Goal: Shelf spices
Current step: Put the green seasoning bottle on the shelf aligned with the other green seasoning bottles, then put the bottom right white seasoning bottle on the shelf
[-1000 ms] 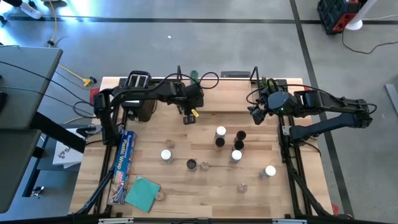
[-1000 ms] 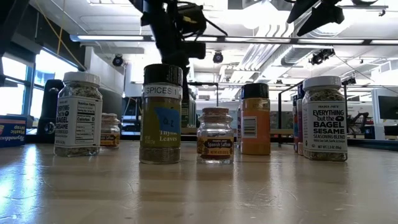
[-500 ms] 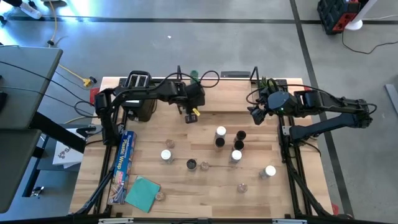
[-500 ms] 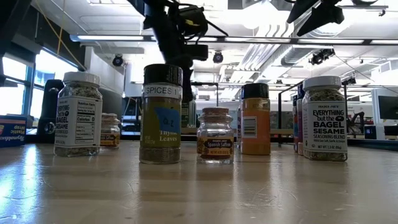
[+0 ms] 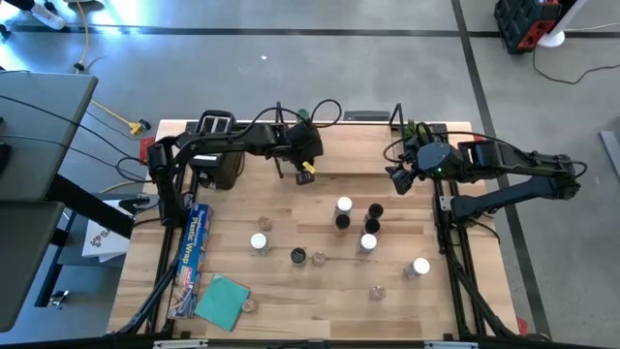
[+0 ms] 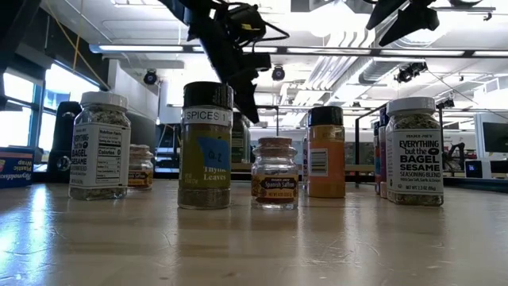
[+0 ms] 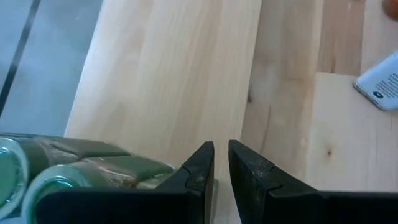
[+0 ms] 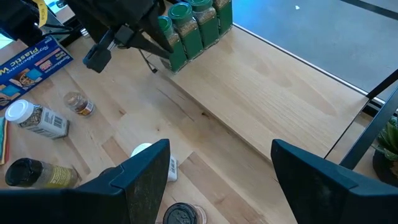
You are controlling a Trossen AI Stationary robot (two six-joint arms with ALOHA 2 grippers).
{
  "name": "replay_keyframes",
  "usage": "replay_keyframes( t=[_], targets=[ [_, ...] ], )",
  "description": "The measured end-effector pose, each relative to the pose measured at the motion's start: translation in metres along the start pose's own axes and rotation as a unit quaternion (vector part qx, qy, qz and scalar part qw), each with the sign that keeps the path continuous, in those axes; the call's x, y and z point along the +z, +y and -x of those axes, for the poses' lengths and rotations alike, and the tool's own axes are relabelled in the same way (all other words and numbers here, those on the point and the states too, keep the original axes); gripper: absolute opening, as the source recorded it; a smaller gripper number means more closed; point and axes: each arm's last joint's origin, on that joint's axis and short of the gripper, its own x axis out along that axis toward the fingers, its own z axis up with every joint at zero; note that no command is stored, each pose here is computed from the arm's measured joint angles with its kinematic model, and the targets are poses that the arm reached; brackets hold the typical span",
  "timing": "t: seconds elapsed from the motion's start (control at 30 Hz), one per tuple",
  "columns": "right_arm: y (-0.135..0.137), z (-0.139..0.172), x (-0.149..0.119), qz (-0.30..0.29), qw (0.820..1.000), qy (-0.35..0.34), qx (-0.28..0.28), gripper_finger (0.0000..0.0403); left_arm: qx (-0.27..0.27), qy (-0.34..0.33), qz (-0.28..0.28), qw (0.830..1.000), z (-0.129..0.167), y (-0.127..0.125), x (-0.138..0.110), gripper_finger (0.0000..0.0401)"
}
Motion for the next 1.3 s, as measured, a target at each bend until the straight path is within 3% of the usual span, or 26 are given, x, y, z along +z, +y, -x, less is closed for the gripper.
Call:
replay_keyframes(
  t=[0.3,0.5,0.6,0.8,0.93,1.03,1.13,1.23,1.3],
  targets=[
    [0.0,0.0,0.0,0.0,1.0,0.0,0.0,0.0275,-0.001,-0.026,-0.008,1.0,0.031,-0.001,0.028,0.0044],
    [0.001,0.0,0.0,0.001,1.0,0.006,0.007,0.0275,0.023,-0.054,-0.007,0.998,0.089,-0.003,0.052,0.0044],
    [0.005,-0.004,-0.001,0.036,0.998,0.036,0.041,0.0275,0.043,-0.063,0.008,0.997,0.124,-0.004,0.055,0.0044],
    [0.035,-0.034,-0.002,0.182,0.961,0.107,0.179,0.0275,0.064,-0.08,0.081,0.991,0.186,-0.008,0.038,0.0044],
    [0.054,-0.066,-0.004,0.243,0.939,0.13,0.206,0.0275,0.067,-0.074,0.126,0.987,0.218,-0.013,0.021,0.0044],
    [0.066,-0.092,-0.007,0.24,0.938,0.151,0.199,0.0275,0.074,-0.059,0.15,0.984,0.237,-0.02,0.007,0.0044],
    [0.076,-0.107,-0.006,0.19,0.938,0.204,0.207,0.0275,0.088,-0.039,0.164,0.982,0.251,-0.028,-0.007,0.0044],
    [0.087,-0.104,-0.005,0.17,0.914,0.27,0.249,0.0275,0.104,-0.018,0.168,0.98,0.261,-0.036,-0.018,0.0044],
    [0.096,-0.095,-0.011,0.2,0.893,0.297,0.272,0.0275,0.115,-0.011,0.163,0.98,0.266,-0.042,-0.024,0.0044]
  ],
)
